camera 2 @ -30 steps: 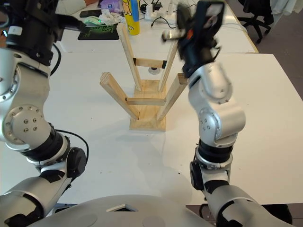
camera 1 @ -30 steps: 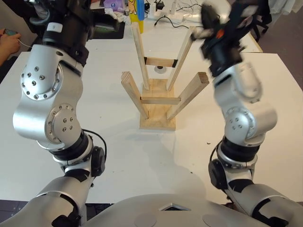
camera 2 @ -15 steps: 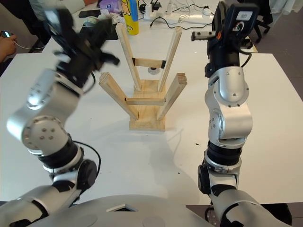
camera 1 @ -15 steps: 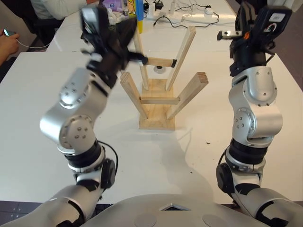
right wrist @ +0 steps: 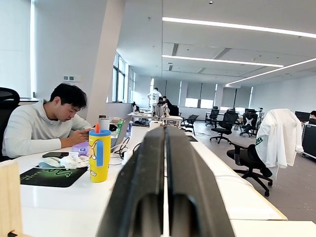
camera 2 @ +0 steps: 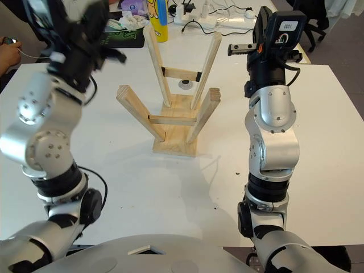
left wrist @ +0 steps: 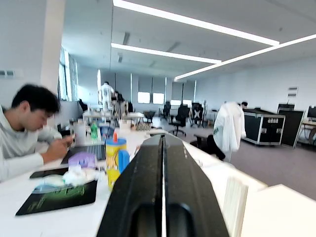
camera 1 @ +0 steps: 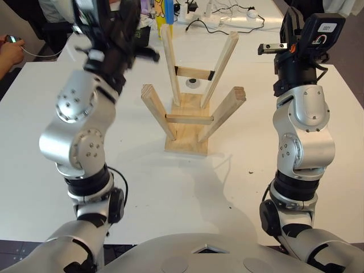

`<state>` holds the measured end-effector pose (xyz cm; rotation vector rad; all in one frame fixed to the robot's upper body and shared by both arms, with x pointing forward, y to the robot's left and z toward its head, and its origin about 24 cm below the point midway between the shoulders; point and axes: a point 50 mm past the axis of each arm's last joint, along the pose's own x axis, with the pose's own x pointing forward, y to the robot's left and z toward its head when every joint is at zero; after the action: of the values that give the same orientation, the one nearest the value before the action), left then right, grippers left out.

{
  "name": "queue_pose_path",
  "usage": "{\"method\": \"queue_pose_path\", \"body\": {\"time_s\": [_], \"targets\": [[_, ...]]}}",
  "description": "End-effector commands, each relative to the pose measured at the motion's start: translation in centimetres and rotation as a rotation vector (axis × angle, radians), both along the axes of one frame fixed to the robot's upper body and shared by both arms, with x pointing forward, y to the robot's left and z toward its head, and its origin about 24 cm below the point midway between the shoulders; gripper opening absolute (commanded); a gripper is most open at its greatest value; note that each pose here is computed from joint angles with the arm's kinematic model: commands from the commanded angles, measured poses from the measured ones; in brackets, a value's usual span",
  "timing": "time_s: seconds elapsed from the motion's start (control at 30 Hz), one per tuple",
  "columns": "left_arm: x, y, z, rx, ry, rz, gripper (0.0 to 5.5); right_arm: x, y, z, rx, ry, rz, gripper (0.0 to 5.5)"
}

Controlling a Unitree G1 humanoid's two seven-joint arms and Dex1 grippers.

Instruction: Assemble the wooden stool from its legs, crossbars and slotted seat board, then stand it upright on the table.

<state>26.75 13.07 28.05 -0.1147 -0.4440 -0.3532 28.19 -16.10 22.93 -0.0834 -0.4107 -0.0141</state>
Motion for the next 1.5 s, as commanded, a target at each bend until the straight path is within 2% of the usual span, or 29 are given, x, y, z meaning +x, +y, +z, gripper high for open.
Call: {"method": "queue_pose_path", "body": {"time_s": [0.03, 0.2, 0.27, 0.37, 0.47, 0.53, 0.73, 0.83, 0.9, 1.0, 1.17, 1.3, 1.37, 1.43, 1.5], "targets": [[-0.6, 0.0, 2.7, 0.003, -0.097, -0.002, 0.01, 0.1, -0.1, -0.2, -0.005, 0.002, 0.0, 0.0], [-0.2, 0.2, 2.5, 0.022, -0.072, 0.004, 0.01, 0.3, -0.1, 0.0, -0.007, -0.005, 0.006, 0.0], [1.1, 0.1, -2.2, 0.046, 0.135, 0.003, 0.01, 0.3, -0.1, 0.0, -0.009, -0.005, 0.01, 0.0], [0.6, -1.1, -10.6, 0.142, 0.436, -0.045, 0.01, 0.3, -0.2, 0.0, -0.013, -0.004, 0.013, 0.0], [-0.5, -1.2, -14.6, 0.23, 0.547, -0.046, 0.01, 0.3, -0.4, -0.1, -0.018, 0.004, 0.01, 0.0], [-0.2, -0.4, -13.9, 0.214, 0.501, 0.002, 0.01, 0.5, -0.5, -0.5, -0.029, 0.027, 0.009, 0.0], [1.2, 3.5, -4.4, 0.054, 0.131, 0.245, 0.01, 1.5, -1.5, -3.4, -0.124, 0.194, -0.068, 0.0], [0.6, 4.3, -1.3, 0.025, 0.013, 0.266, 0.01, 1.9, -1.9, -4.9, -0.143, 0.301, -0.047, 0.0], [0.2, 4.9, -0.5, 0.032, -0.024, 0.293, 0.01, 2.0, -1.9, -6.0, -0.153, 0.384, 0.02, 0.0], [0.4, 6.3, -1.4, 0.04, 0.016, 0.365, 0.01, 1.6, -2.4, -7.5, -0.137, 0.513, 0.203, 0.0], [-0.1, 7.2, -1.7, 0.035, 0.018, 0.411, 0.01, -0.2, -4.5, -9.8, -0.288, 0.653, 0.379, 0.0], [-0.1, 7.0, -1.5, 0.031, 0.008, 0.414, 0.01, -1.3, -1.3, -11.2, -0.37, 0.668, 0.551, 0.0], [-0.2, 6.8, -1.1, 0.024, -0.006, 0.415, 0.01, -2.2, 2.1, -10.9, -0.404, 0.622, 0.684, 0.0], [-0.2, 6.6, -0.7, 0.021, -0.018, 0.405, 0.01, -4.8, 5.5, -9.4, -0.389, 0.542, 0.945, 0.0], [-0.2, 6.6, -0.1, 0.017, -0.034, 0.398, 0.01, -7.5, 6.6, -7.2, -0.267, 0.514, 1.223, 0.0]]}}
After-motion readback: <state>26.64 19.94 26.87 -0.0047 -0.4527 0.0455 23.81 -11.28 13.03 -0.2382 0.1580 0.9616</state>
